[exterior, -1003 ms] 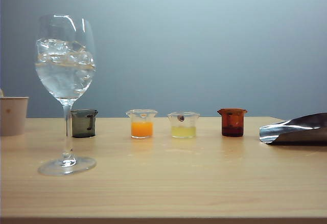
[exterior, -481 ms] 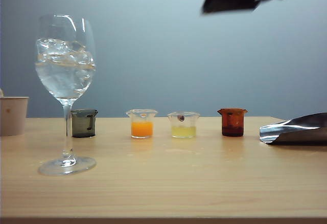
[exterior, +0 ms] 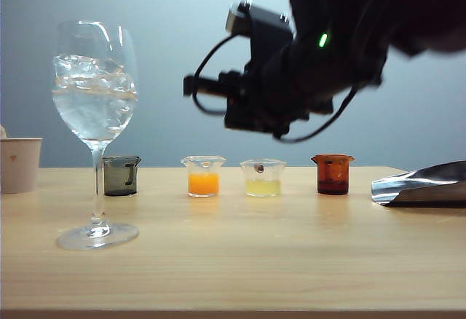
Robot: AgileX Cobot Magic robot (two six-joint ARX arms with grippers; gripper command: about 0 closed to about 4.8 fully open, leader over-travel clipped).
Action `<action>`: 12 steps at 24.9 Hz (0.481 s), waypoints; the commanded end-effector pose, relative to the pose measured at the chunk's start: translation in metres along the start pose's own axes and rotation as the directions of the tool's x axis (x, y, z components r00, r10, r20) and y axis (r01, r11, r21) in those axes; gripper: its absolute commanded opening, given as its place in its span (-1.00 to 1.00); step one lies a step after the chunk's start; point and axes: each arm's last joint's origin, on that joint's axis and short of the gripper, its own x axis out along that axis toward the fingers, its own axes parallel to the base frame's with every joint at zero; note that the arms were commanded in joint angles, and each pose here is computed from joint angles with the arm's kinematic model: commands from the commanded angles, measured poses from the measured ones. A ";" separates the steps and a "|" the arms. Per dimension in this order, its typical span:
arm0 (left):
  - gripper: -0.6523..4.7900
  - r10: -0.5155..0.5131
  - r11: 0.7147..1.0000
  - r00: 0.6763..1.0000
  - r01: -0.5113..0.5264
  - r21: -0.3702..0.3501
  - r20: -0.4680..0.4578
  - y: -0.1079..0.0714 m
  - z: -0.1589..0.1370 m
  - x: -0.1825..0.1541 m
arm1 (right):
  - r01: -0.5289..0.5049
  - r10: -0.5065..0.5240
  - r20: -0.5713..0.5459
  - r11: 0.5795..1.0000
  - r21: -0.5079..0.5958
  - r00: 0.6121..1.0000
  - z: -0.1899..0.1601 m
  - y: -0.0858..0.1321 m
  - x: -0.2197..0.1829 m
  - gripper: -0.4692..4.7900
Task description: Pick up the second measuring cup from the left, pour the orange juice inside into the goblet, and finally put the measuring cup back in its original place.
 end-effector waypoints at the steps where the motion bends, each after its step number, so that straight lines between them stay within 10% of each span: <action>1: -0.78 -0.082 0.997 0.997 0.082 0.005 0.005 -0.002 0.001 0.001 | -0.002 0.002 0.022 1.000 0.010 1.000 -0.007 0.002 0.014 -0.84; 7: -0.78 -0.077 0.997 0.997 0.077 -0.002 -0.028 0.000 0.004 0.019 | 0.035 -0.035 0.008 0.999 0.005 0.999 -0.014 0.010 0.062 -0.77; 10: -0.78 -0.085 0.996 0.995 0.085 -0.005 -0.043 0.000 0.004 0.022 | 0.085 -0.084 0.008 0.996 -0.008 0.996 -0.013 0.007 0.079 0.46; 12: -0.78 -0.099 0.995 0.994 0.099 -0.005 -0.042 0.000 0.004 0.022 | 0.096 -0.096 0.011 0.995 -0.005 0.995 -0.014 0.005 0.086 0.74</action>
